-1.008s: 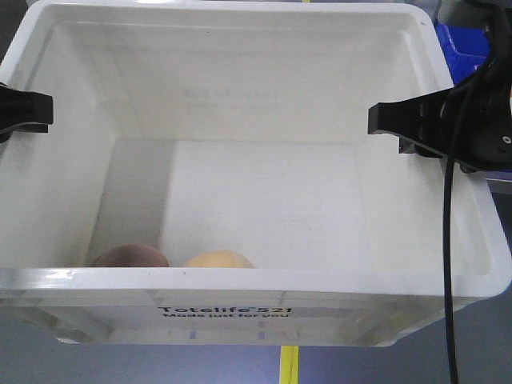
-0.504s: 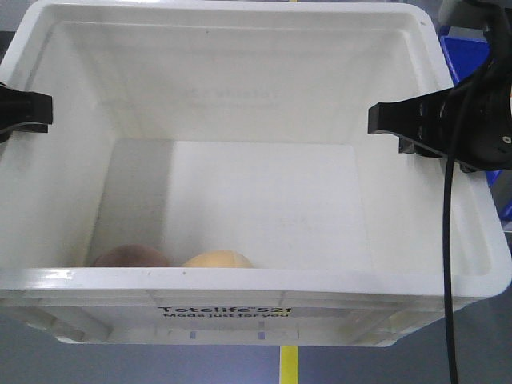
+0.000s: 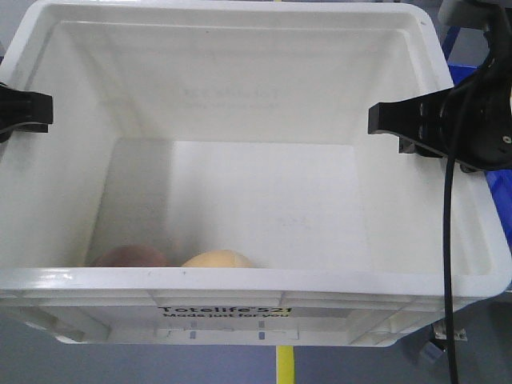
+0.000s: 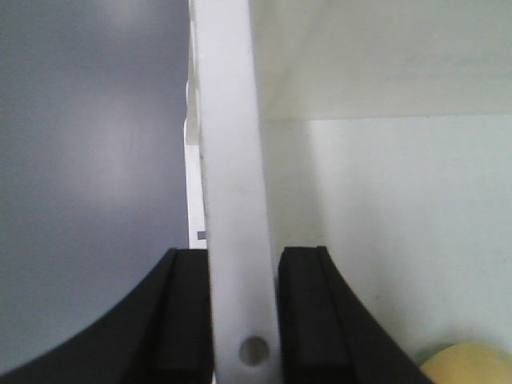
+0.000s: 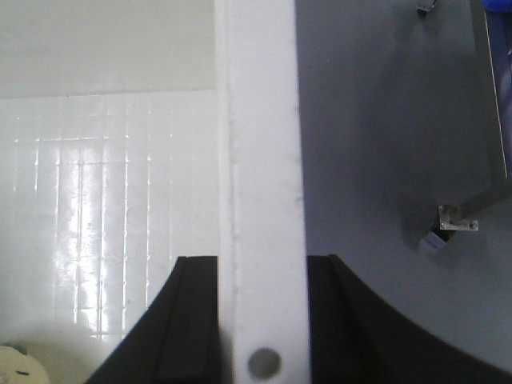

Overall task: Place moving items into box and shelve
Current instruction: 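Keep holding the tote with both grippers as the base keeps driving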

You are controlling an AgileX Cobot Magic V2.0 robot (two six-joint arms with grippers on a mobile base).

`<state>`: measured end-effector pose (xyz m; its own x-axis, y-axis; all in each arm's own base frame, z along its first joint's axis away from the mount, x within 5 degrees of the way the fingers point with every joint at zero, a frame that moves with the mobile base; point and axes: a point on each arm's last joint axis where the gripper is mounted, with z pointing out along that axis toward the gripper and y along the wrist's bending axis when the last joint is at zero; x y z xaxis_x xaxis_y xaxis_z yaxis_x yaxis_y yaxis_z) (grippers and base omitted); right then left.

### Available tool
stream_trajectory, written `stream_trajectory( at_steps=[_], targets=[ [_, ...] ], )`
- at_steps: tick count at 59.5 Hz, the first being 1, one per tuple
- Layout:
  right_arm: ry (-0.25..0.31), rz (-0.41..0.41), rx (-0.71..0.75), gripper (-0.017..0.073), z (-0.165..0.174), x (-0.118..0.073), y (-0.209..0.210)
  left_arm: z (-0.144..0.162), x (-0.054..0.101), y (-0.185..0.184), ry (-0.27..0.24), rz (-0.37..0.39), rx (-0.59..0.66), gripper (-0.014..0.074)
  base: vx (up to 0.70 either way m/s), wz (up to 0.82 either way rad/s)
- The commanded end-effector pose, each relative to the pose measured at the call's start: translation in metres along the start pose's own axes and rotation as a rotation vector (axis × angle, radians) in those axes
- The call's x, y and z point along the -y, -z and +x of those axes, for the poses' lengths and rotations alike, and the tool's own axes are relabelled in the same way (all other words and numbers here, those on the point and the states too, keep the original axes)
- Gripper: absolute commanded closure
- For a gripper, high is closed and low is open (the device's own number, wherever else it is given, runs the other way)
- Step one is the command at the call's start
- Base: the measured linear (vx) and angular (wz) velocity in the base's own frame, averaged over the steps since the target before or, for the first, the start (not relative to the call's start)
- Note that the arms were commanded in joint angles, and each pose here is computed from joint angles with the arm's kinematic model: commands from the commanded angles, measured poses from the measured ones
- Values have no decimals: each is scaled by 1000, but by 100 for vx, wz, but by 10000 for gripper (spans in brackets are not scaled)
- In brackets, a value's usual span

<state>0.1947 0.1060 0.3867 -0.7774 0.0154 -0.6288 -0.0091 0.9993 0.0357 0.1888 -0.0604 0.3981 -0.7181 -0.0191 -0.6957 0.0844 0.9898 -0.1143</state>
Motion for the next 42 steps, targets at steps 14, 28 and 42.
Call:
stream_trajectory(
  at_steps=[14,28,42],
  targets=[
    [11,42,171,432,-16,15,22,-16,-7,18,-42,-47,165,527,43,-4],
    [11,42,171,432,-16,15,22,-16,-7,18,-42,-47,165,527,42,-1],
    [11,42,171,432,-16,15,22,-16,-7,18,-42,-47,165,527,42,0]
  ],
)
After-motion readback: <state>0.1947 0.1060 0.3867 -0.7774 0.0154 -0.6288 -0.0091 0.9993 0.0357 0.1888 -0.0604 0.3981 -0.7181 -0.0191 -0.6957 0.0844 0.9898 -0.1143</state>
